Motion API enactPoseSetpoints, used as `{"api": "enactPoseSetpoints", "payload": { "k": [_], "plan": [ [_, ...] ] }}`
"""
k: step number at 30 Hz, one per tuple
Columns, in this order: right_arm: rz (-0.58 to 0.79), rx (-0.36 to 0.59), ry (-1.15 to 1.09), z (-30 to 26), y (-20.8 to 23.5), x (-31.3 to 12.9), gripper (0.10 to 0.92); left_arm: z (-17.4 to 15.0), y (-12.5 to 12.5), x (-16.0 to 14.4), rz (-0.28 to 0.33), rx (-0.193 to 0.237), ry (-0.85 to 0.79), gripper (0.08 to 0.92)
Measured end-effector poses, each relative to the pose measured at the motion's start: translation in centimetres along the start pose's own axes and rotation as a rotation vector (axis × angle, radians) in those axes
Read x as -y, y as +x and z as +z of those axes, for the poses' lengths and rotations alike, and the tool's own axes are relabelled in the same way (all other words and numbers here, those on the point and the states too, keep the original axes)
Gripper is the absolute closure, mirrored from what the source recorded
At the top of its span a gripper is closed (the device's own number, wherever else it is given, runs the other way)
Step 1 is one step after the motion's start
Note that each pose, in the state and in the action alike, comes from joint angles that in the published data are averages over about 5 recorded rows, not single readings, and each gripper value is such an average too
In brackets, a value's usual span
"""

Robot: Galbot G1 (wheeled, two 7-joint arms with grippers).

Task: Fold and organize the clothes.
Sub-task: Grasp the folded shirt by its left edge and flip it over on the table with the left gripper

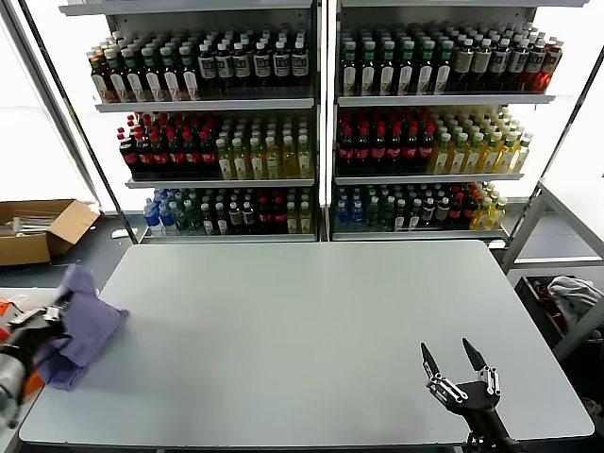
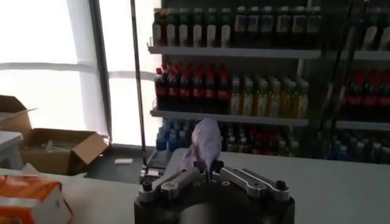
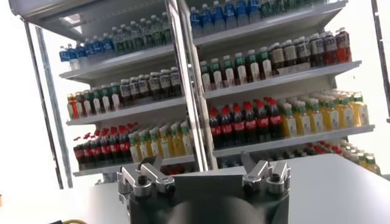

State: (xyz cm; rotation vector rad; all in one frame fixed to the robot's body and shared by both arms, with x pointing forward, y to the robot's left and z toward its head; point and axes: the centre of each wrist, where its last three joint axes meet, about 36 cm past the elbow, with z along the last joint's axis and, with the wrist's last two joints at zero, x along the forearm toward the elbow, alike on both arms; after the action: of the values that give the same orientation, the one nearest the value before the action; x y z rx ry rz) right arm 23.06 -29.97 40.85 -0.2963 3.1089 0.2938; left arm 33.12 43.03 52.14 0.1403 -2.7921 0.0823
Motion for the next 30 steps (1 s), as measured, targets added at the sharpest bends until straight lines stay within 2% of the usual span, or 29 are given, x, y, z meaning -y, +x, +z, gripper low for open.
{"api": "enactPoseSetpoints", "payload": {
  "k": [9,13,18,24,30],
  "plan": [
    [0.002,-0.022,-0.012,0.2,0.3,-0.9,0.2,6.6,-2.2,13.4,0.116,-0.108,0.136,0.9],
    [-0.002,-0.049,-0.01,0.5,0.6,-1.2,0.2,7.9,-3.3,18.6,0.184,-0.163,0.214,0.9],
    [-0.006,-0.074,-0.01,0.6,0.8,-1.5,0.2,8.2,-4.7,23.6,0.239,-0.228,0.332,0.893],
    [-0.013,-0.108,-0.022,0.9,0.6,-2.1,0.2,7.2,-5.3,27.9,0.303,-0.276,0.455,0.753],
    [-0.026,-0.163,-0.061,1.5,-0.6,-3.3,0.2,5.9,-5.1,29.4,0.367,-0.304,0.518,0.58]
  ]
}}
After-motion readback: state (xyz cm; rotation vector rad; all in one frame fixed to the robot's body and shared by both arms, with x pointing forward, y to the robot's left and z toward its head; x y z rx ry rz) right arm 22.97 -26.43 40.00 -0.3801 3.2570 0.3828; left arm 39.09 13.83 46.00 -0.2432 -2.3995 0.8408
